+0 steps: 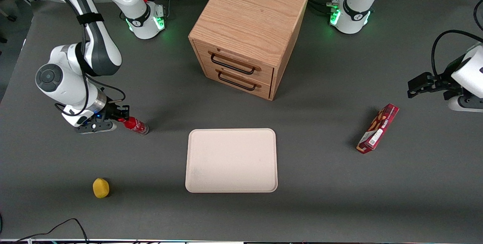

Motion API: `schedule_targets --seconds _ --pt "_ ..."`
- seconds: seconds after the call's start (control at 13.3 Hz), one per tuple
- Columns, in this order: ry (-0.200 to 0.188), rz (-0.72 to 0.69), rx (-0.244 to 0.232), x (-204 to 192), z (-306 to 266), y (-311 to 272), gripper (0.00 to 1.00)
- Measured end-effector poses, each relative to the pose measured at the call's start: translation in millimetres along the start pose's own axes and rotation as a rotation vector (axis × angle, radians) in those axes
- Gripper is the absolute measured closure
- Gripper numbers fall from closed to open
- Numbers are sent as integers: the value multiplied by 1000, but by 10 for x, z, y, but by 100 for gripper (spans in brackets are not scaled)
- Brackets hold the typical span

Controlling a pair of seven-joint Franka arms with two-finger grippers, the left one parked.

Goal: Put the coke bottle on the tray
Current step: 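Lower the open right gripper around the red Coca-Cola bottle and close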

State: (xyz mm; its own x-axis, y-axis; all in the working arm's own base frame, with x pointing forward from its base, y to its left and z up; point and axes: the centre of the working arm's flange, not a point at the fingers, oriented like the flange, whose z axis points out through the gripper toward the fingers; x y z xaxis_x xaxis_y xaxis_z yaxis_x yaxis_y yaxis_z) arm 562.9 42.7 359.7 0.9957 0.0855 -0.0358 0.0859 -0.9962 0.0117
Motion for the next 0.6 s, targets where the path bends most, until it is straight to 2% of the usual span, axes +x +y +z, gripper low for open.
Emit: schedule_targets --seconds 0.15,0.38,0.6 --pt "-34 3 -2 115 -570 19 69" --pt "-46 10 -4 198 -1560 50 69" --pt "-79 16 -3 200 -2306 70 69"
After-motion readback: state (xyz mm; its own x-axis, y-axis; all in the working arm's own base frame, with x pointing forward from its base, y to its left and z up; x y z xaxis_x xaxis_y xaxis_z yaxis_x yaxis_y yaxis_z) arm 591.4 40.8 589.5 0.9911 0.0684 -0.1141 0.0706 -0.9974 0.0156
